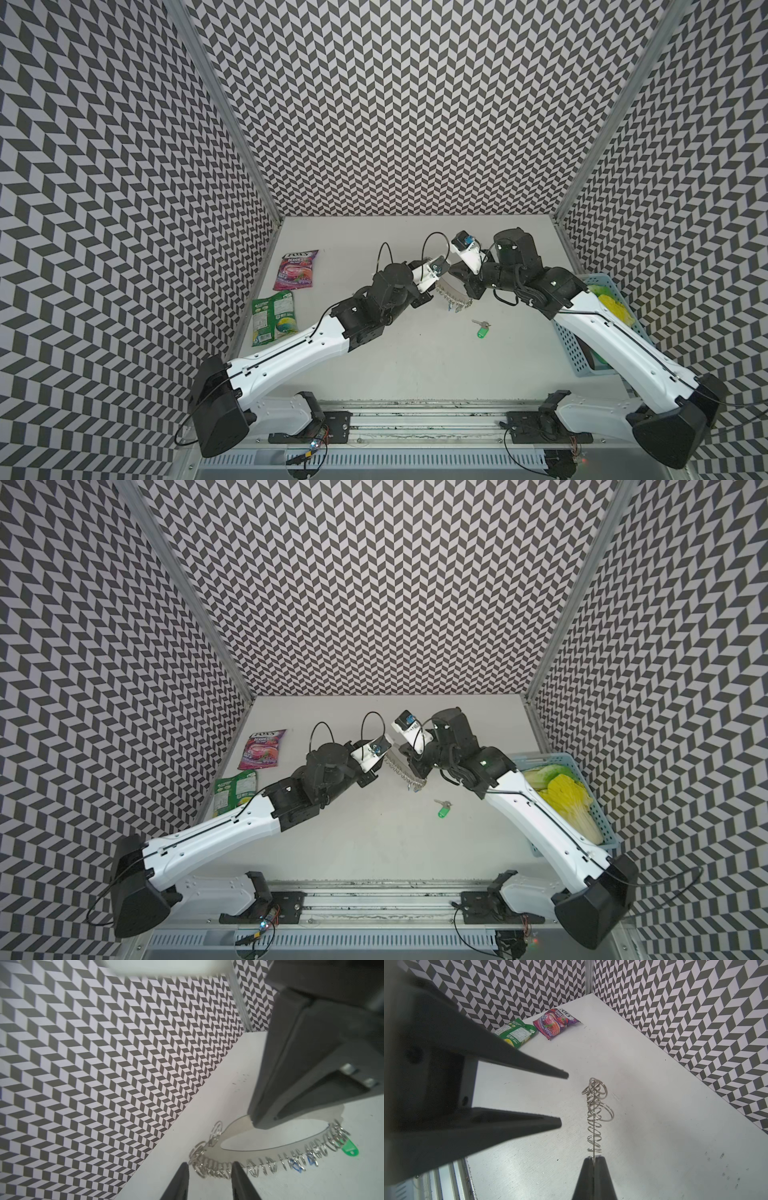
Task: Attach keys to a key ring
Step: Adjust the keyring.
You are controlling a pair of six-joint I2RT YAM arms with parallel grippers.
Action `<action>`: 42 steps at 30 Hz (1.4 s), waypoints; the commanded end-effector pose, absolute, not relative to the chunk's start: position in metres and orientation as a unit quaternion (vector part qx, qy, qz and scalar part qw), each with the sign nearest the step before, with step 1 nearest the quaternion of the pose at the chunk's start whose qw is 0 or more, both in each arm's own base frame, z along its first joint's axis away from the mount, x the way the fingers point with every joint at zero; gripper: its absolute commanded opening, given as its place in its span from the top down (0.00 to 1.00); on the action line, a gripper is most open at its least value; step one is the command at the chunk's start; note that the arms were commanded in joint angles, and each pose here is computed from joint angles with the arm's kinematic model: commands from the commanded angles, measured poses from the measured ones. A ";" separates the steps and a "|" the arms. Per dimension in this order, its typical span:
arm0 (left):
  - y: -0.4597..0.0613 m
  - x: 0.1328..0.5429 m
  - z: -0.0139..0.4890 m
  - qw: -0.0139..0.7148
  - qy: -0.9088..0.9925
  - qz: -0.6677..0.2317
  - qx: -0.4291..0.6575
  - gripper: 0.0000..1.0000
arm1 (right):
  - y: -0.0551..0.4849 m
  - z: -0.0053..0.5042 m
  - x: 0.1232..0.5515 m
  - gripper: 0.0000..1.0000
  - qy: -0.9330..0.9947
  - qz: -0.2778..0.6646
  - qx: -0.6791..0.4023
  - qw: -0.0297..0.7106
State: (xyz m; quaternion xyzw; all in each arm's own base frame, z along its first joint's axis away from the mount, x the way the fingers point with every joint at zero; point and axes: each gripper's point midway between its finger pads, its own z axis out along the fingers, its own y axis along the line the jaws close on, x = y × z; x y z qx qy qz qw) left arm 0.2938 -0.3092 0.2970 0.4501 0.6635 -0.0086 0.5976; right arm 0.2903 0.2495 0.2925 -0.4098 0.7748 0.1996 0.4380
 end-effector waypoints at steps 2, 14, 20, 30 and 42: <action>-0.313 0.295 0.303 0.598 0.640 0.017 0.482 0.59 | 0.256 0.328 0.289 1.00 0.744 0.207 -0.414 0.482; -0.304 0.310 0.321 0.624 0.639 0.008 0.449 0.58 | 0.261 0.328 0.281 1.00 0.739 0.225 -0.426 0.472; -0.282 0.321 0.340 0.638 0.654 -0.050 0.404 0.59 | 0.274 0.326 0.271 1.00 0.738 0.285 -0.417 0.448; -0.278 0.304 0.338 0.628 0.654 -0.062 0.418 0.59 | 0.276 0.331 0.265 1.00 0.739 0.307 -0.410 0.437; -0.238 0.304 0.350 0.632 0.675 -0.084 0.371 0.58 | 0.274 0.327 0.266 1.00 0.745 0.305 -0.400 0.438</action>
